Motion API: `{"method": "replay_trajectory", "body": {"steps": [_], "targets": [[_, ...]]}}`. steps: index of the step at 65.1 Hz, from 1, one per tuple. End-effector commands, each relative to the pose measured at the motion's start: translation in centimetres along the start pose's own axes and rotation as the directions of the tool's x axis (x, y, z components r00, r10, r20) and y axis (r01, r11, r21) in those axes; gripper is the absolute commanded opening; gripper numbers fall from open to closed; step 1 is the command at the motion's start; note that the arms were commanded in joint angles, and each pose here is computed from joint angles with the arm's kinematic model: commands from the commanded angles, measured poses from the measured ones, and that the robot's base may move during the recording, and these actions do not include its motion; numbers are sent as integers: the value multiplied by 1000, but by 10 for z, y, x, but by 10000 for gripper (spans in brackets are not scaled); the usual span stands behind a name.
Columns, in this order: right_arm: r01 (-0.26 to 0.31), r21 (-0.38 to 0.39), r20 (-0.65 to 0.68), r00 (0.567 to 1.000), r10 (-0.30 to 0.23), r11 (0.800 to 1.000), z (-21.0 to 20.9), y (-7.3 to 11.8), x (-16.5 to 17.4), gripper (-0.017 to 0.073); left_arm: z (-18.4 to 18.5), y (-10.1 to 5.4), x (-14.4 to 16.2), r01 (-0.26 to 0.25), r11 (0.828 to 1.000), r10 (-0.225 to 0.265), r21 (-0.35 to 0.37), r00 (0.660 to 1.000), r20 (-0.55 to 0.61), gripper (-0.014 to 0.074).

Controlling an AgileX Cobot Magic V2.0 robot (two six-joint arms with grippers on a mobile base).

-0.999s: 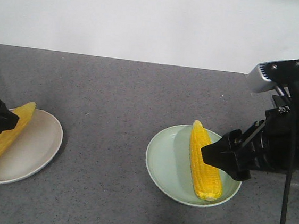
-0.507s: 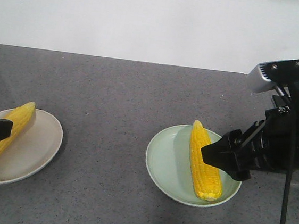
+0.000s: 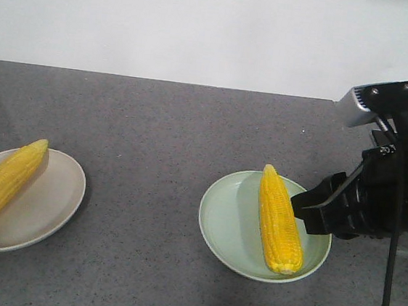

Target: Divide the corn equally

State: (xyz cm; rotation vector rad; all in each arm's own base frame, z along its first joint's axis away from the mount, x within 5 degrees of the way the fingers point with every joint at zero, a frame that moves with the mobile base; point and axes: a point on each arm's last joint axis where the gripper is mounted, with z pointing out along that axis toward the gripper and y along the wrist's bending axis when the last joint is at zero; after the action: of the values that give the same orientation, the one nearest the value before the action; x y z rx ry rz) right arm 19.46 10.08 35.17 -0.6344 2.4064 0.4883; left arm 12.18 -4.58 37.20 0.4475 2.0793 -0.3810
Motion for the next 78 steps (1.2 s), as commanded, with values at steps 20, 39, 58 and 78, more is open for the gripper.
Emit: {"method": "replay_trajectory", "body": {"steps": [20,39,58,78], "targets": [[17,4,84,996,-17,1000,-11,2,-8,-10,-5,-1,-10,17,1000,-17,2,997,72,-8],[17,4,84,996,-17,1000,-11,2,-8,-10,-5,-2,-9,16,1000,-17,8,998,59,-8],[17,4,84,996,-17,1000,-11,2,-8,-10,-9,-2,-9,2,1000,-1,-8,997,75,-8],[16,4,84,996,-16,1000,-11,2,-8,-10,-21,17,45,160,942,-71,-295,954,291,-8]]}}
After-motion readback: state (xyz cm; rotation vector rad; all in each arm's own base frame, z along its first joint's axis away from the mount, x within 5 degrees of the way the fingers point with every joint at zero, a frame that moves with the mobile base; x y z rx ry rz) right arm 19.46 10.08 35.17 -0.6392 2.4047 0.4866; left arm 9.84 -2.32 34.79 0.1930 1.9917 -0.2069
